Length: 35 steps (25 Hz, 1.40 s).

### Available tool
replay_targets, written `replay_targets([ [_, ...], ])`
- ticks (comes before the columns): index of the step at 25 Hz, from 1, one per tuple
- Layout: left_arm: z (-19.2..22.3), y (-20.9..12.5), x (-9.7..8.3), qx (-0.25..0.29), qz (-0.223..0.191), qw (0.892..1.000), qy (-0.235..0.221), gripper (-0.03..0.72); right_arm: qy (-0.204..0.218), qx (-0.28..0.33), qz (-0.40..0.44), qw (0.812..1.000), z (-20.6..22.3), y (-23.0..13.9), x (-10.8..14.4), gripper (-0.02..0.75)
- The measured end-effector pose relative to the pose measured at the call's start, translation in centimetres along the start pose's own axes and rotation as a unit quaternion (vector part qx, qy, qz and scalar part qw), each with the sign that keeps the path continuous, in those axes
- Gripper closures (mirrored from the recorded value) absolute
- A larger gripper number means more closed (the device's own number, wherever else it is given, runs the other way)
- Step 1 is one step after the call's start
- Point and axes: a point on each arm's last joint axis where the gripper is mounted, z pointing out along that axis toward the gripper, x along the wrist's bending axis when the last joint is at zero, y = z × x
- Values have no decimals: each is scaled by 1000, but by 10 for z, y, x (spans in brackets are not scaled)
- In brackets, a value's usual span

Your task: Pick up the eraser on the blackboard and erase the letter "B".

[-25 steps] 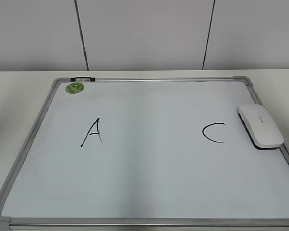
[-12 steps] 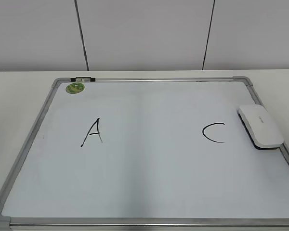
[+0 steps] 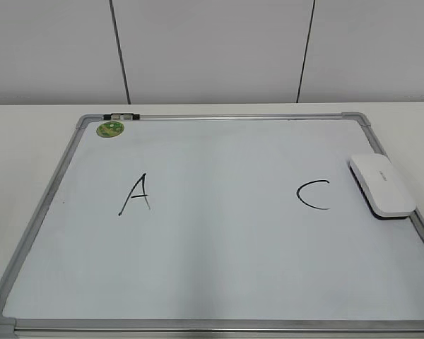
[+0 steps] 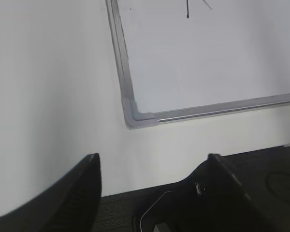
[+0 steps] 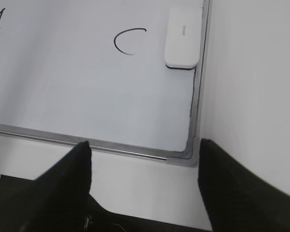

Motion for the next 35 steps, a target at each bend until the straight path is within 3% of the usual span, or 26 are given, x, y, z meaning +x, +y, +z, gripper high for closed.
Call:
replay_targets([
  [11, 24, -39, 12, -41, 13, 998, 39, 200, -28, 56, 6, 998, 46, -48, -7, 208],
  [21, 38, -46, 19, -33, 22, 997, 63, 200, -87, 72, 24, 993, 50, -54, -18, 208],
  [35, 38, -46, 19, -36, 23, 997, 64, 200, -91, 74, 28, 993, 50, -54, -19, 209],
])
